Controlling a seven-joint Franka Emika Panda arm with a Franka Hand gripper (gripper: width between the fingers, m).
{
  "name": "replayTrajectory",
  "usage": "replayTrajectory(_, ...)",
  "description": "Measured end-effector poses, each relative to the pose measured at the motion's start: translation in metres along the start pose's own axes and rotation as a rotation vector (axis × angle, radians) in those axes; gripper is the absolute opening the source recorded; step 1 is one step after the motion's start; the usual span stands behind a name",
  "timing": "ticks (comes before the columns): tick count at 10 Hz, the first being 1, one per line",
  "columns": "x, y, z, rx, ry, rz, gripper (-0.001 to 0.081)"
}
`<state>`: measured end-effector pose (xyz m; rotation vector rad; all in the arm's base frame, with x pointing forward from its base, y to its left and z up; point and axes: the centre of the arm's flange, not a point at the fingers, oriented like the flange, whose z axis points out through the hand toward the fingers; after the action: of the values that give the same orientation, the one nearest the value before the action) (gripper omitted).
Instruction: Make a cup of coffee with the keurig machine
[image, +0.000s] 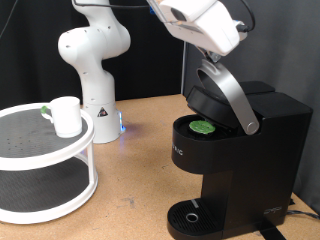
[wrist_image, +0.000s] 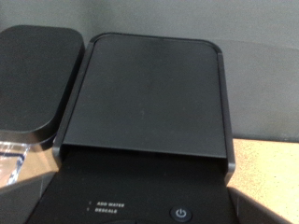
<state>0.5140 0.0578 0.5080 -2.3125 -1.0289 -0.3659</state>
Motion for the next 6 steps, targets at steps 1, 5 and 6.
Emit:
replayTrajectory(1,-0.005,0.004,0.0,0.009,-0.003,-0.007,0.0001)
replayTrajectory(5,-0.025,0.025,0.0,0.027,0.001,-0.011,0.0001)
replayTrajectory(6,-0.029,0.029,0.001,0.027,-0.002,-0.003,0.0001)
